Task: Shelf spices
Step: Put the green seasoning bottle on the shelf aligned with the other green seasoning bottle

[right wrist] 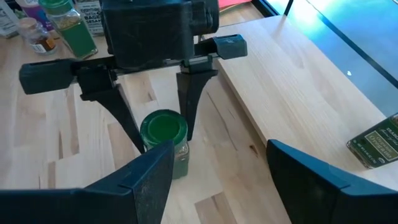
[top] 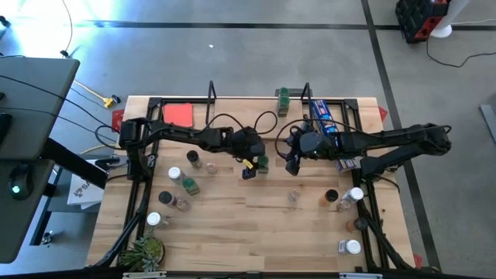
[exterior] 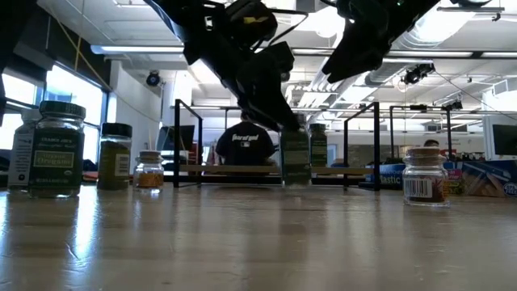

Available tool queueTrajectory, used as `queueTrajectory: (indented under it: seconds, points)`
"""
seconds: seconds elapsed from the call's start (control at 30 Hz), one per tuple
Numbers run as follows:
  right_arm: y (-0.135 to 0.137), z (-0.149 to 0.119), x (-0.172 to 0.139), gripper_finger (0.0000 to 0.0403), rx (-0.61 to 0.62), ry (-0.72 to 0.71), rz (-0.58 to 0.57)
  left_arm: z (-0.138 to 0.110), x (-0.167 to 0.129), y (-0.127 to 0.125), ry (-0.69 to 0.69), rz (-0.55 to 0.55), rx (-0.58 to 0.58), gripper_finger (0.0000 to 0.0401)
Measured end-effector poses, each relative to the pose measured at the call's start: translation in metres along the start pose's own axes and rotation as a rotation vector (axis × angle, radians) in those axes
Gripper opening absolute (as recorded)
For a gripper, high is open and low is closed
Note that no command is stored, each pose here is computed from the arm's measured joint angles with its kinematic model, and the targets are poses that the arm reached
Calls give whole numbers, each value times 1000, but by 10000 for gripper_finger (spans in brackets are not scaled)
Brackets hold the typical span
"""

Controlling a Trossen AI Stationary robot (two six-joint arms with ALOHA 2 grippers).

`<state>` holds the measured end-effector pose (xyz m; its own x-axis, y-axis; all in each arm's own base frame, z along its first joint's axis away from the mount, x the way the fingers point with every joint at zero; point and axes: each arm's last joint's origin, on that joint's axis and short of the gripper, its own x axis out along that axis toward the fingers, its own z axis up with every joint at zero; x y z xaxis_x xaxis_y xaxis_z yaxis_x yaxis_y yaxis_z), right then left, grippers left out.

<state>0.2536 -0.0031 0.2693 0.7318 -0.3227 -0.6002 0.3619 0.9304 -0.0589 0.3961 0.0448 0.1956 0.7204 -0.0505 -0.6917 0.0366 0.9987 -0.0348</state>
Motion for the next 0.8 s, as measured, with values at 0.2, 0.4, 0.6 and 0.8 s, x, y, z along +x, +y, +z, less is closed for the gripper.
queueTrajectory:
  seconds: [0.2, 0.4, 0.6, 0.8]
  points:
    - [1, 0, 0, 251, 6, 6, 30, 1, 0, 0, -13, 0, 6, 275]
    - [5, -3, 9, 251, -14, 39, 63, 13, -20, -2, 1, 1, 17, 287]
    - [24, -6, 42, 251, -145, 29, 181, 20, -73, -6, 50, 84, 66, 287]
    - [33, -6, 73, 251, -145, -42, 178, -3, -91, -9, 79, 150, 6, 287]
